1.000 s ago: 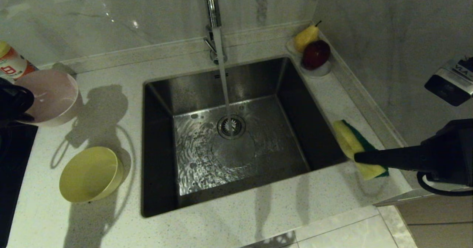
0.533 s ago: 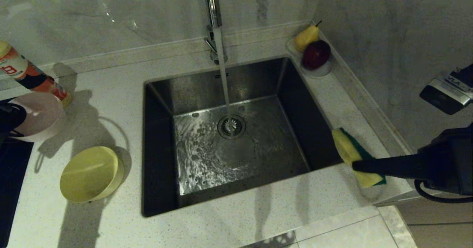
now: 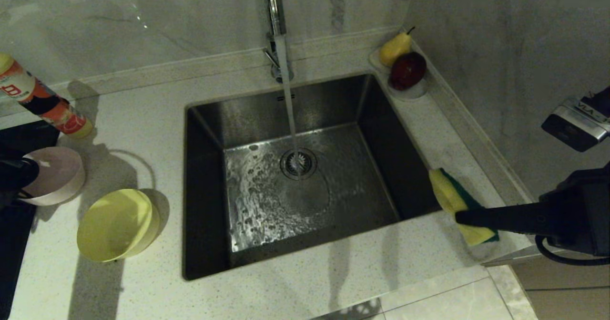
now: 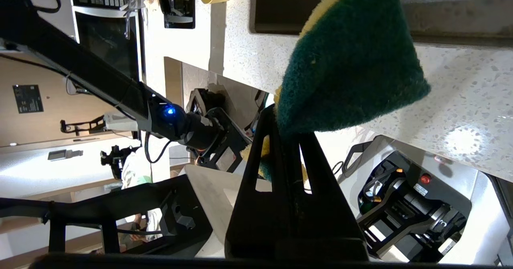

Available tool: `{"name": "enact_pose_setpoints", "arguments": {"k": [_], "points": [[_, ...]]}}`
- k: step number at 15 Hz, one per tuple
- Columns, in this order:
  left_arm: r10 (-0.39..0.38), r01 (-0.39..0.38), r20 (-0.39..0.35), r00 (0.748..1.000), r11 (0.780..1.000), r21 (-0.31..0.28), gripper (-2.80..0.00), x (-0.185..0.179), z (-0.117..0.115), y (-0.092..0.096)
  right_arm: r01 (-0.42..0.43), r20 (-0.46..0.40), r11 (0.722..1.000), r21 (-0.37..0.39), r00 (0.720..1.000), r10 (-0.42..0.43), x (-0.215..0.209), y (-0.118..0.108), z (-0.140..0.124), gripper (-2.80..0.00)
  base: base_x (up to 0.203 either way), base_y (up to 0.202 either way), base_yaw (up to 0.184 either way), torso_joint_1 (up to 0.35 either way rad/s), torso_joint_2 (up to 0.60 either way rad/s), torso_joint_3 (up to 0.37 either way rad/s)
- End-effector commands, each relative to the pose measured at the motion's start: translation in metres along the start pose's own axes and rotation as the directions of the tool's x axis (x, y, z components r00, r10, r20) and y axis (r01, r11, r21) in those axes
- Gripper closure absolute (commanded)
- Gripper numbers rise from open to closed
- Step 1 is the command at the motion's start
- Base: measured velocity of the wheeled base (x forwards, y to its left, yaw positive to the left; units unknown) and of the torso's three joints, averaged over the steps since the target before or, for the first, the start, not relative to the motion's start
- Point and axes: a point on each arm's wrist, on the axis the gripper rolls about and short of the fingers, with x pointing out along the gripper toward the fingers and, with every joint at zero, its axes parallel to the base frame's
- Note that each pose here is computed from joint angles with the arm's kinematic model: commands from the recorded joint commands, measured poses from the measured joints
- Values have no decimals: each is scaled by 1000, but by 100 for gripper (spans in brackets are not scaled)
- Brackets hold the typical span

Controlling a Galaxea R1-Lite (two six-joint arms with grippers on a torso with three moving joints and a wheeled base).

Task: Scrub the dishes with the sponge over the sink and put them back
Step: Place the bowl on the table

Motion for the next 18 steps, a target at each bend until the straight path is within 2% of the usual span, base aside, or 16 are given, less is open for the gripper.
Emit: {"name": "enact_pose_setpoints", "arguments": {"k": [1, 5, 6, 10, 13, 15, 18], "points": [[-35, 35, -56, 998, 999, -4, 0, 3, -1, 0, -6, -2, 1000, 2, 1000, 6, -1, 1, 0, 0, 0, 0, 0, 0, 0, 0], [-32, 31, -73, 997, 999, -6, 0, 7, -2, 0, -5, 1, 1000, 1, 1000, 5, -3, 2, -3, 0, 0, 0, 0, 0, 0, 0], [-30, 29, -75, 997, 1000, -6, -280, 8, -2, 1, -4, 1, 1000, 2, 1000, 4, -3, 2, -3, 0, 0, 0, 0, 0, 0, 0], [-68, 67, -48, 997, 998, -9, -280, -7, 1, -3, -4, -3, 1000, 3, 1000, 4, -3, 1, -4, 0, 0, 0, 0, 0, 0, 0], [-148, 148, 8, 989, 989, -3, -280, -45, 3, -7, -1, -6, 1000, 6, 1000, 1, -3, 0, -6, 0, 0, 0, 0, 0, 0, 0], [-228, 228, 65, 971, 974, 11, -280, -83, 3, -7, 0, -8, 1000, 6, 1000, 0, -2, -1, -5, 0, 0, 0, 0, 0, 0, 0], [-347, 342, 157, 925, 938, 58, -280, -147, -5, 0, 2, -11, 1000, 10, 1000, -2, -1, -1, -6, 0, 0, 0, 0, 0, 0, 0]]}}
